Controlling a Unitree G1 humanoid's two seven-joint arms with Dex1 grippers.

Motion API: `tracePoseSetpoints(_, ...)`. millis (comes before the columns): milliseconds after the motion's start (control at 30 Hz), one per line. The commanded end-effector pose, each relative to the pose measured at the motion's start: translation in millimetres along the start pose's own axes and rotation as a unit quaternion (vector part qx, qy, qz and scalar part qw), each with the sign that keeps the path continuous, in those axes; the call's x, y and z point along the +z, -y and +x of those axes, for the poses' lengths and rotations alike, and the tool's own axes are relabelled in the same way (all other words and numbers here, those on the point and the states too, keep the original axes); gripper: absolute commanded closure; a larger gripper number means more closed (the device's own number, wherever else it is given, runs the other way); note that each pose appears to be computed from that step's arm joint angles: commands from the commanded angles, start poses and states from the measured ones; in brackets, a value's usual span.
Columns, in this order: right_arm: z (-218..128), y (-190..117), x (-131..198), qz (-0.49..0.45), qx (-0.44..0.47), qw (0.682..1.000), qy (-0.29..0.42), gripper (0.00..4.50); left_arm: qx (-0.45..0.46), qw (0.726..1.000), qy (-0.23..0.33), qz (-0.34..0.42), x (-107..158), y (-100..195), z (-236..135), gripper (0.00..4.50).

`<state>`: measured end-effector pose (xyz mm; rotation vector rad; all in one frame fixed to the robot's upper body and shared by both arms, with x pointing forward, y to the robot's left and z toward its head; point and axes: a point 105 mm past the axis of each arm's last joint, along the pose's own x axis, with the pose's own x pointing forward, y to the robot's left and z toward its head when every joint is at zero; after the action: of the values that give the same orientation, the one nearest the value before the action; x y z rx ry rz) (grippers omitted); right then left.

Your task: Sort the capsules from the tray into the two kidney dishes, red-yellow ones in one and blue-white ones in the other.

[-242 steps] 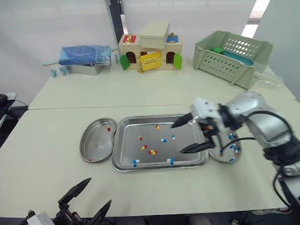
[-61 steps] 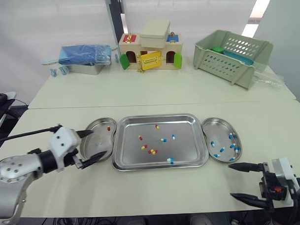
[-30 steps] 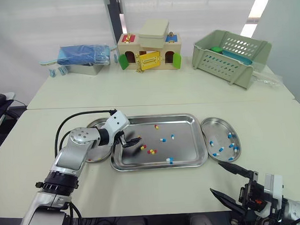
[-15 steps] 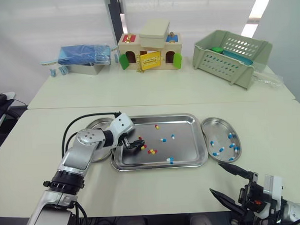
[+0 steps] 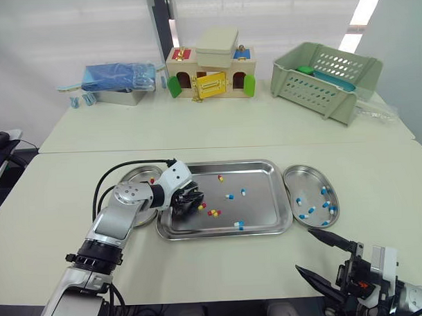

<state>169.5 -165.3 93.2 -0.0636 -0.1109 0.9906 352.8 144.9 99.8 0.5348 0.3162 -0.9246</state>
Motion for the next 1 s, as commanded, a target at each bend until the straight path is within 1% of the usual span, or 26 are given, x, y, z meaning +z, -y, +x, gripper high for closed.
tracePoseSetpoints(33,0.7,-0.1,6.6,-0.010,0.003,1.000,0.008,0.00,0.003,1.000,-0.002,0.015,2.9,-0.8,-3.2,4.25)
tracePoseSetpoints(67,1.0,0.1,6.7,-0.010,0.003,1.000,0.008,0.00,0.004,1.000,-0.002,0.016,2.6,-1.1,-3.3,4.47)
tracePoseSetpoints(500,2.2,-0.6,7.1,-0.009,0.007,1.000,0.008,0.00,0.015,1.000,0.017,0.007,9.2,-6.9,-7.3,4.47)
tracePoseSetpoints(600,2.1,-1.1,7.2,-0.008,0.007,1.000,0.008,0.00,0.017,0.999,0.027,0.006,13.8,-10.1,-10.7,3.91)
tracePoseSetpoints(633,2.4,-1.0,7.2,-0.008,0.007,1.000,0.008,0.00,0.017,0.999,0.029,0.007,15.6,-11.4,-12.5,3.64)
tracePoseSetpoints(833,4.1,-1.0,7.4,-0.007,0.009,1.000,0.010,0.00,0.007,0.998,0.058,0.018,29.7,-19.1,-27.9,1.70)
tracePoseSetpoints(900,4.3,-1.2,7.4,-0.007,0.009,1.000,0.011,0.00,-0.010,0.997,0.074,0.034,34.7,-17.3,-35.2,1.04)
tracePoseSetpoints(1000,4.5,-1.1,7.5,-0.007,0.009,1.000,0.011,0.00,-0.052,0.994,0.080,0.058,33.3,-8.6,-47.5,0.03)
